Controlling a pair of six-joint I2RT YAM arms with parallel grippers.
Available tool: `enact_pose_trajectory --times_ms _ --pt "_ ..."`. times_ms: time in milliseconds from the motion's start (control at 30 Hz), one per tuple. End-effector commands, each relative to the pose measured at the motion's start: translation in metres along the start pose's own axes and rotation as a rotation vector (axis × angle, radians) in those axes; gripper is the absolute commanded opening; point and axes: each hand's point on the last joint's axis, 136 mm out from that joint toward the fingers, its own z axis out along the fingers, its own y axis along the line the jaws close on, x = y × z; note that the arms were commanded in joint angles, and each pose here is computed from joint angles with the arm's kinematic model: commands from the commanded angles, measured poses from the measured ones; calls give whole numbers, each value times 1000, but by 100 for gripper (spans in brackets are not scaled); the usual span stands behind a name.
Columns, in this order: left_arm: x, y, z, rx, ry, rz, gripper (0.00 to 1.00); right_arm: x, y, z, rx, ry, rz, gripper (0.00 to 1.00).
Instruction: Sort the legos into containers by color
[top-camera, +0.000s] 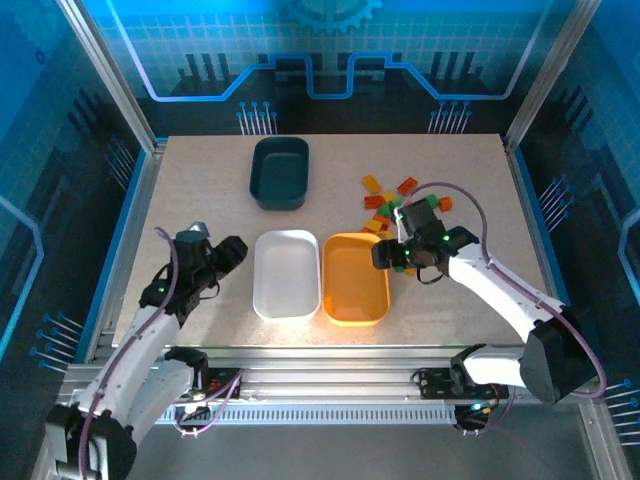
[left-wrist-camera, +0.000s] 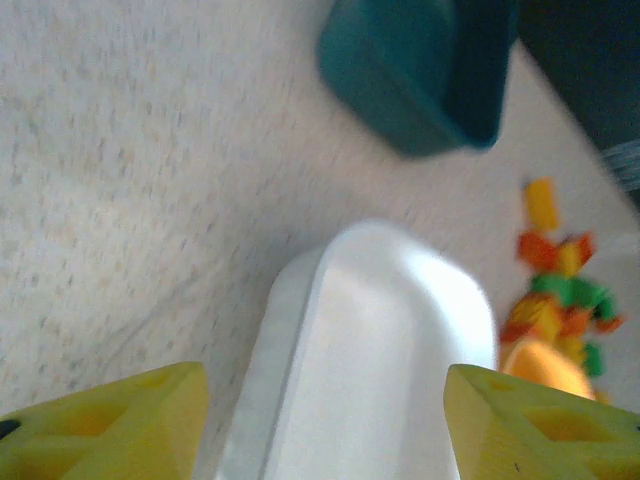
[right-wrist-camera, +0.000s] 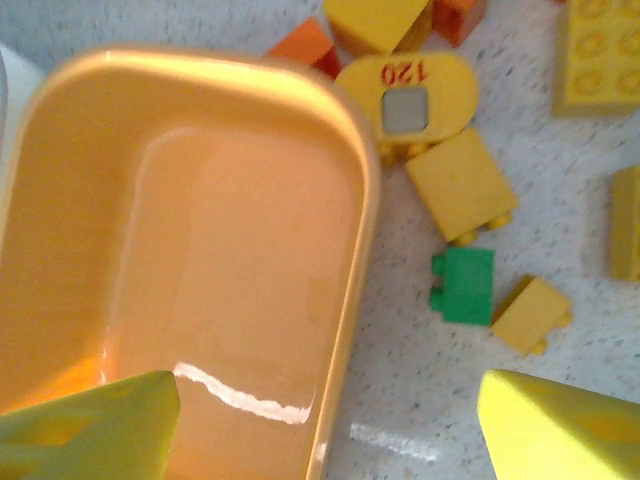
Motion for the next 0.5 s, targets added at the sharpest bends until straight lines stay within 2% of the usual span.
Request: enact_pose_trajectory --times_ms 0,100,200,300,400,467 --pt "36 35 1 -193 142 83 65 26 -8 9 67 77 19 79" --pt "51 41 10 -216 197 124 66 41 -13 19 88 117 31 77" --pt "65 42 20 -229 249 163 68 48 3 29 21 142 23 74" --pt "76 34 29 -187 287 186 70 52 10 36 23 150 13 71" --pt "80 32 34 -175 293 200 70 56 14 46 36 161 17 65" --pt "79 34 38 -185 292 220 69 59 11 51 74 161 27 56"
